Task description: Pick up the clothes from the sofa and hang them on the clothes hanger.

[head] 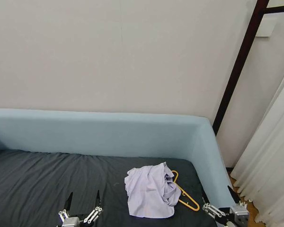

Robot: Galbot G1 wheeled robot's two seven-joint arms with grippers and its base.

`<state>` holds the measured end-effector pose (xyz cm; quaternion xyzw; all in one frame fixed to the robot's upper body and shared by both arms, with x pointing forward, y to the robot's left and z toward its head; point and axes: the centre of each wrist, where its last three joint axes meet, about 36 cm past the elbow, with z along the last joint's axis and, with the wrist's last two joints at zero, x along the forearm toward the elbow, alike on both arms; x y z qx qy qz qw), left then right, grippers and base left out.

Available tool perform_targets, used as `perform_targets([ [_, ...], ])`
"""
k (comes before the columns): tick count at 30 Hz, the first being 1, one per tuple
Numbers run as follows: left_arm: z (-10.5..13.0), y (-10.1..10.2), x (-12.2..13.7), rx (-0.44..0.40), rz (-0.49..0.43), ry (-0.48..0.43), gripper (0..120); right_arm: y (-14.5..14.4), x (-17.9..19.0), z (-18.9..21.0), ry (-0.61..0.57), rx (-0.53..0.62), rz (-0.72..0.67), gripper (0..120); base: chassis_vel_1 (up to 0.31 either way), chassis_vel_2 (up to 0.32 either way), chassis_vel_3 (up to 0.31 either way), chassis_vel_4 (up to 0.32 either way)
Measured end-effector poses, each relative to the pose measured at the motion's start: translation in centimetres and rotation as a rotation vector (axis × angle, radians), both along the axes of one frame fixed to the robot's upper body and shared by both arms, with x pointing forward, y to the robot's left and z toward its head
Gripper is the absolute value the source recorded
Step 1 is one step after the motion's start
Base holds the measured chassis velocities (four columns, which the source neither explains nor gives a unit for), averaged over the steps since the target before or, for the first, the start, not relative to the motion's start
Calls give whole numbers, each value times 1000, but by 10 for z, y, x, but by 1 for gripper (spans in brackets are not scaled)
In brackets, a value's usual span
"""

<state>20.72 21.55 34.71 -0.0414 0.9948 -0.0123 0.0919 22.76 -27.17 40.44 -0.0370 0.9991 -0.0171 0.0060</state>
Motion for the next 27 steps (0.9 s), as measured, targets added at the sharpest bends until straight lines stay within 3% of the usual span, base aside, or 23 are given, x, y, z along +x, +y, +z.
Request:
perform_targets([
  [4,-6,0,-2,5,4,9,100,0,14,7,95,149,10,100,0,0,0,0],
  [9,-13,-3,-3,3,-10,25,100,-13,44,11,205,204,55,100,0,0,0,0],
  [19,-28,-8,-14,14,-11,41,100,-21,127,1,349,138,216,100,0,0,0,0],
  [27,-37,-22,-21,5,16,49,100,8,207,-24,487,154,299,100,0,0,0,0],
])
